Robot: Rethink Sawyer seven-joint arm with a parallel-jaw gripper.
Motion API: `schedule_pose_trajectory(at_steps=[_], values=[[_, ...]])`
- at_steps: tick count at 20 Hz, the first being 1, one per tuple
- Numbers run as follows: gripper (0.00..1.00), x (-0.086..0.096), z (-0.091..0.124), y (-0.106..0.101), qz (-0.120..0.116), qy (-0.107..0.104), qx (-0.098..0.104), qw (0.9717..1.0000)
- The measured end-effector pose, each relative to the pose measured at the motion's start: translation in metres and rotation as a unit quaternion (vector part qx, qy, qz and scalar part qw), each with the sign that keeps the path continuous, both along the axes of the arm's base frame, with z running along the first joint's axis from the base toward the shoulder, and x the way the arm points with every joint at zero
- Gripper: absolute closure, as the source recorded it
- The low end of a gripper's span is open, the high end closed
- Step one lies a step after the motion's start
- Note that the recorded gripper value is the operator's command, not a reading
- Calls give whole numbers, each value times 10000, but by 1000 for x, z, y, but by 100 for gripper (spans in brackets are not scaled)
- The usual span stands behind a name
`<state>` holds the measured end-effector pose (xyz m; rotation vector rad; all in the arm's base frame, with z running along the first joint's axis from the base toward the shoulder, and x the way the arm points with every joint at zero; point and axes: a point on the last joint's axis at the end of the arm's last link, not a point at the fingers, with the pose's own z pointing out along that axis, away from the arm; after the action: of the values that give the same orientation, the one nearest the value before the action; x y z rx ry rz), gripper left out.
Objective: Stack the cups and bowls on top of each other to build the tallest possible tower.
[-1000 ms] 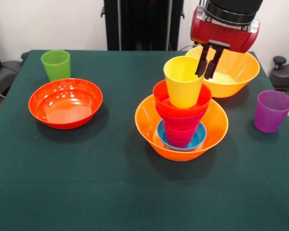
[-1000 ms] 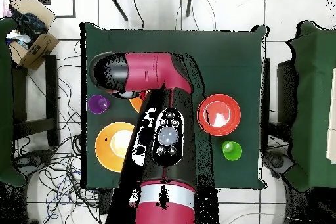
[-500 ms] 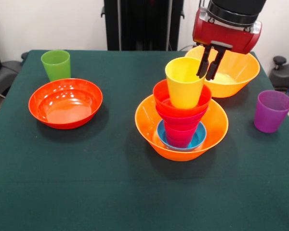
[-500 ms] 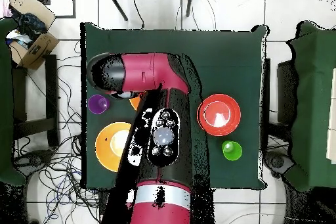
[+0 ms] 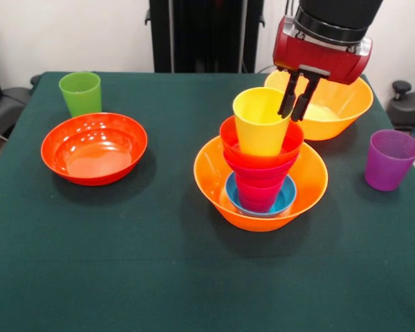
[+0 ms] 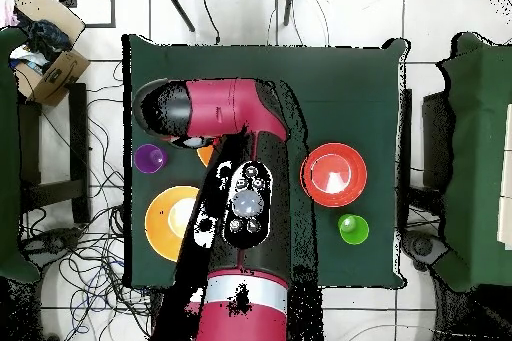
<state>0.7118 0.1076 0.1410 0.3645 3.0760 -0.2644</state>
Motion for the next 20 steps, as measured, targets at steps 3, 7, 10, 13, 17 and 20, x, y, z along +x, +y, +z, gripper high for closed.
schedule_pose_trajectory(at_steps=[3, 7, 10, 13, 17, 20], values=[[100, 1, -5, -1, 11, -45, -26, 10000], [0, 3, -10, -4, 24, -139, -57, 9999], [0, 3, -10, -6, 18, -149, -70, 9999], [0, 3, -9, -8, 6, -150, -93, 9998], [0, 2, -8, -11, -11, -151, -121, 9998], [0, 2, -8, -11, -10, -151, -121, 9998]])
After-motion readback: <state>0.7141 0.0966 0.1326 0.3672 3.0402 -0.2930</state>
